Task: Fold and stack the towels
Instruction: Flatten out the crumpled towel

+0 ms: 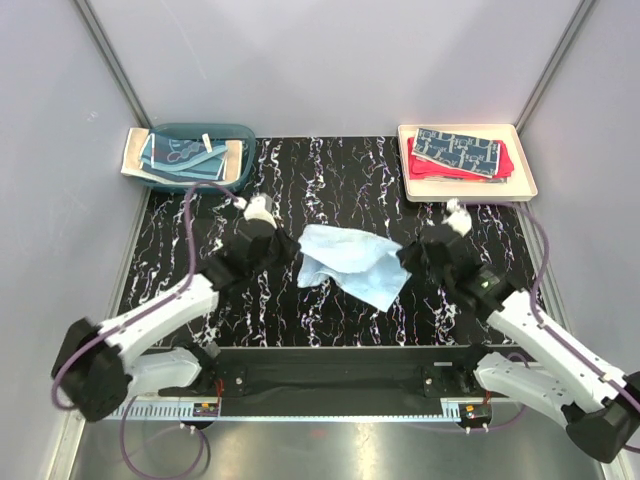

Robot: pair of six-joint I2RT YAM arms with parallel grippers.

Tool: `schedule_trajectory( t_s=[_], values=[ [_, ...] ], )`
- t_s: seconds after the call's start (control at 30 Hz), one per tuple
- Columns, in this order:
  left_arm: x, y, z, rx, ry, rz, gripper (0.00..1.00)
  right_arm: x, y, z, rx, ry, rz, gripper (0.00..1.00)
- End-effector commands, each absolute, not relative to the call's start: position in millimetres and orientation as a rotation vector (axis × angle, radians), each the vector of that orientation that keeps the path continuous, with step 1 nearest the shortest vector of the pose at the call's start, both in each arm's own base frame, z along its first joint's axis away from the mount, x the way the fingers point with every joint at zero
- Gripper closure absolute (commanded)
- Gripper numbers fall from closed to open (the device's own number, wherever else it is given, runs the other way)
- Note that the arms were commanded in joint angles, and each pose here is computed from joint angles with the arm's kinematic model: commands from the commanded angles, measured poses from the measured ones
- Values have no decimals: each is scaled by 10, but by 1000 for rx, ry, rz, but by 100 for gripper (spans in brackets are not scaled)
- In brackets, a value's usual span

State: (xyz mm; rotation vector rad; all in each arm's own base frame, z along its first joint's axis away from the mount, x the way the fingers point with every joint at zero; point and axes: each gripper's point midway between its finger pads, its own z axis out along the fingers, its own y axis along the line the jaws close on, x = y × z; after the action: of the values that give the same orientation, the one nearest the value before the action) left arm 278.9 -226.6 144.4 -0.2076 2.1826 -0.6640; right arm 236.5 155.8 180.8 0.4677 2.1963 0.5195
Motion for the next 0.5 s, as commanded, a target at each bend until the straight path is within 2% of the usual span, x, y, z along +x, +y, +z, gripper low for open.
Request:
schedule_trajectory(
  t_s=[0.0,0.2,0.47],
  values=[
    [2754,-2089,2213,-145,2017,-624,100,2551,1500,2537,307,2068,442,100],
    [2472,-1900,3230,-62,1845,-640,100,2690,1484,3455,180,1913,421,100],
    [2146,-1826,4070,20,1692,-735,100,2700,1610,4203,7,1775,479,100]
  ],
)
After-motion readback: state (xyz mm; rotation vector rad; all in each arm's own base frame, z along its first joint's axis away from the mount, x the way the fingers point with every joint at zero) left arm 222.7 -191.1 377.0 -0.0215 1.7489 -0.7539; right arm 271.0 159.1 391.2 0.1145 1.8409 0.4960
